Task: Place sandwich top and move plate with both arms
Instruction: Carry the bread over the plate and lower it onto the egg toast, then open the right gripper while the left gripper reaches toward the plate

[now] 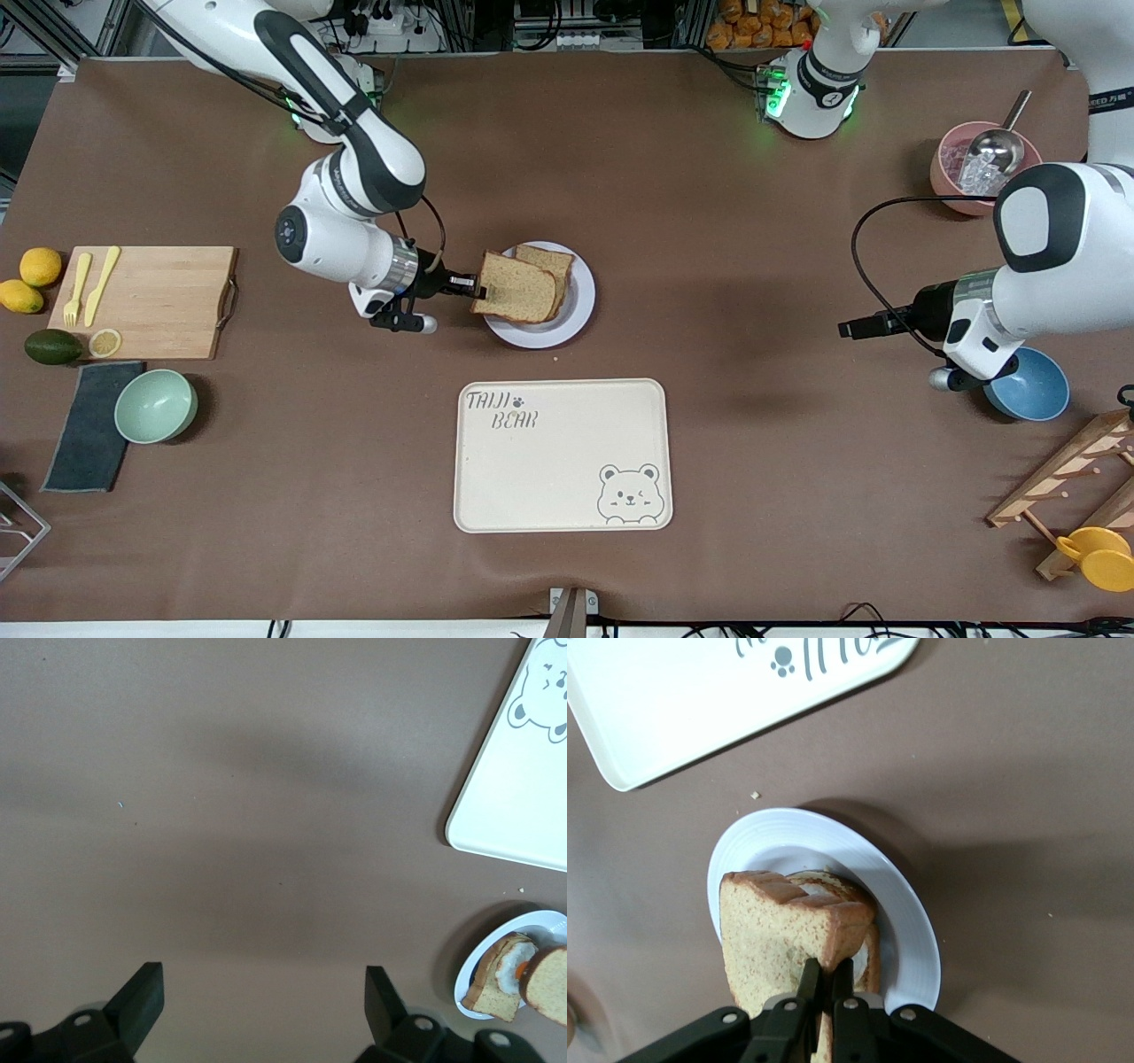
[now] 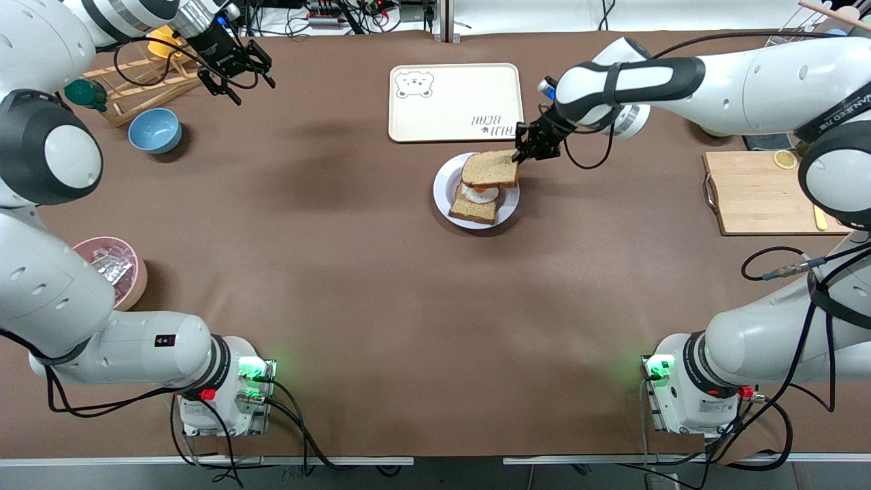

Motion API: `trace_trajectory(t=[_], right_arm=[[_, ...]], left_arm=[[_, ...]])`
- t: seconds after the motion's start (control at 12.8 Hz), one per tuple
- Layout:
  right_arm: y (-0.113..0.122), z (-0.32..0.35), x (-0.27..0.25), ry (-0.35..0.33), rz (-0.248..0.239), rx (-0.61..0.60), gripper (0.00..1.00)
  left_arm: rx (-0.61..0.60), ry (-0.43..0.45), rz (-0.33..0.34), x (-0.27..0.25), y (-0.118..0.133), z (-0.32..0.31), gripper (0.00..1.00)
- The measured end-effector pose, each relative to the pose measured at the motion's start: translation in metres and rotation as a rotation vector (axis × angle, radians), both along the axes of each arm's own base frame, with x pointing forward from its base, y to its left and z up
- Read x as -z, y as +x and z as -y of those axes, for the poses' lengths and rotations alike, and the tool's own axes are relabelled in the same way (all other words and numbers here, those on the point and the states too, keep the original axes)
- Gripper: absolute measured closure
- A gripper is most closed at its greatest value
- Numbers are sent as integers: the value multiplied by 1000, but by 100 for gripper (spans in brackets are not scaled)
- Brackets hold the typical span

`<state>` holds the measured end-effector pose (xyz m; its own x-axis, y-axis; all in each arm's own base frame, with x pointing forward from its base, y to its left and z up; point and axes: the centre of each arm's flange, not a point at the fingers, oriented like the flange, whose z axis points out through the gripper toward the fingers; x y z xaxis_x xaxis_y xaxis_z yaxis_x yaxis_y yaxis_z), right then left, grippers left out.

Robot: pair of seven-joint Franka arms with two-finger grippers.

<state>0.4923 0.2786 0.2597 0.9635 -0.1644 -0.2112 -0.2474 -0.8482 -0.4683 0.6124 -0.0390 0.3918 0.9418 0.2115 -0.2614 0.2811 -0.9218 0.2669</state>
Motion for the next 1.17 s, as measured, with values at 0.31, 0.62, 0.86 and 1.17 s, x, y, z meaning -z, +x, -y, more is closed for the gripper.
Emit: trace_trajectory(t=[0.31,0.62,0.86,1.17], right_arm=[[-15,-10,20,-18,29,15,91],[-20,-19,30,-16,23,30,91],[-20,-21,30,-20,-14,92,77],[-15,-22,25,-15,-13,113,34]], left_arm=[[0,0,0,0,0,0,0],[10,-2,-2,3,0,3,0],[61,-74,-7,20,1,12,0],[130,-333,-26,68,0,56,0]])
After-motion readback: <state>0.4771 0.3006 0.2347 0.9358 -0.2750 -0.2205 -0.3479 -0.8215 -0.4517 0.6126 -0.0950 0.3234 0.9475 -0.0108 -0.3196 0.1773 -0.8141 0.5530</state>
